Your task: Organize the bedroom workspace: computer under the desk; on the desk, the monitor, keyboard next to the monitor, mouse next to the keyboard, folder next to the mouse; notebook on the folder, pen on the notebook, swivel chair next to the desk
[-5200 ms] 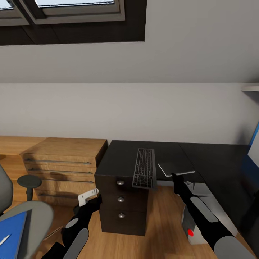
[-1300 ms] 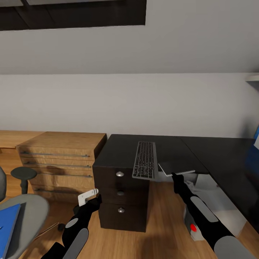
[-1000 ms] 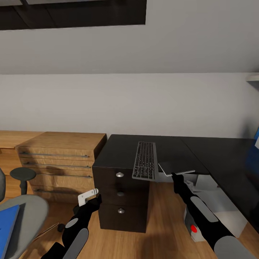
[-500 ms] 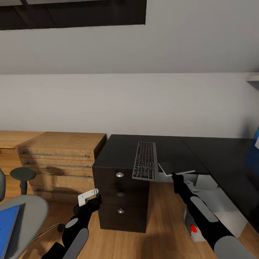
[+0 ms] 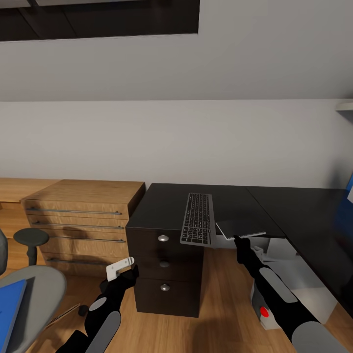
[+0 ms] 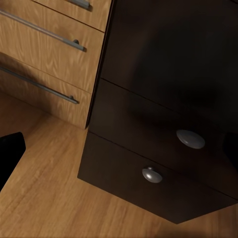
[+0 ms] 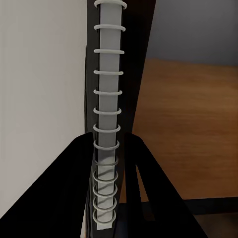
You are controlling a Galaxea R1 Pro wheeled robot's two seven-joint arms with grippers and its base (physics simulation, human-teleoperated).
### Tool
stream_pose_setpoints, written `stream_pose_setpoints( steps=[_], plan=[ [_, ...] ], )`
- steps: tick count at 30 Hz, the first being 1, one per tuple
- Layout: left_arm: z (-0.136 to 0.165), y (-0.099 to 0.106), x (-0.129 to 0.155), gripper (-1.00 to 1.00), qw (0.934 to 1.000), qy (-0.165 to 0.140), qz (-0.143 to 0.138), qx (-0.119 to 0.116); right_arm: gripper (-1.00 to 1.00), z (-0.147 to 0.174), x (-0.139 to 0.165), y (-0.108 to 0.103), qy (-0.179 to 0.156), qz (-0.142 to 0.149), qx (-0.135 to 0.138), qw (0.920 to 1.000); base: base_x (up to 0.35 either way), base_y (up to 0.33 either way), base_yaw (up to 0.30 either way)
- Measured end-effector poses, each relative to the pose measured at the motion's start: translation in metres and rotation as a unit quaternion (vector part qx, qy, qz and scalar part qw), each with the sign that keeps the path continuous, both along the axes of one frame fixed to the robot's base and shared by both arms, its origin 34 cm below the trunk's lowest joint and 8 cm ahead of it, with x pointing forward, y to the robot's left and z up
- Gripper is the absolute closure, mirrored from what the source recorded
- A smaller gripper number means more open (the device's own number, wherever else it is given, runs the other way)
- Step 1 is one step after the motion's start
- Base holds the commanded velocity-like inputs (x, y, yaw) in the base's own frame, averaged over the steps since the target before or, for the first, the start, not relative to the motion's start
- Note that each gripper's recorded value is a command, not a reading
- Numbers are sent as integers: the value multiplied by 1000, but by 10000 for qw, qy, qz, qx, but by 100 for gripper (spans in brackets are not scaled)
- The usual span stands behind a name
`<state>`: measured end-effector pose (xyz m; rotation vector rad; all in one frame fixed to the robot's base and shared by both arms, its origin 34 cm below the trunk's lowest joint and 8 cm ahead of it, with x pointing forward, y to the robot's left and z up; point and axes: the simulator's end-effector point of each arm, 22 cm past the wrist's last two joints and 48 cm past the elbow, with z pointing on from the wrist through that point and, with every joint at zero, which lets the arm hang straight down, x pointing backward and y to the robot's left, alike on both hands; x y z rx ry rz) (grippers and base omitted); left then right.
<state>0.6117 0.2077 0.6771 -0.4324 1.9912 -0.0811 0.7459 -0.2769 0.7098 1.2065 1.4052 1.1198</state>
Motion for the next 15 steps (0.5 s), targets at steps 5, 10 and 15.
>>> stream_pose_setpoints(
  steps=[5, 10, 15],
  plan=[
    [0, 0, 0, -100, 10000, 1, 2, 0, 100, 0, 0, 0, 0, 0, -3, 10000, 0, 0, 0],
    [0, 0, 0, -100, 10000, 3, 4, 1, -100, -5, -1, -1, 60, -9, -5, 10000, 0, 0, 0],
    [0, 0, 0, -100, 10000, 3, 4, 0, -100, -5, -1, -1, 60, -8, -9, 10000, 0, 0, 0]
  ],
)
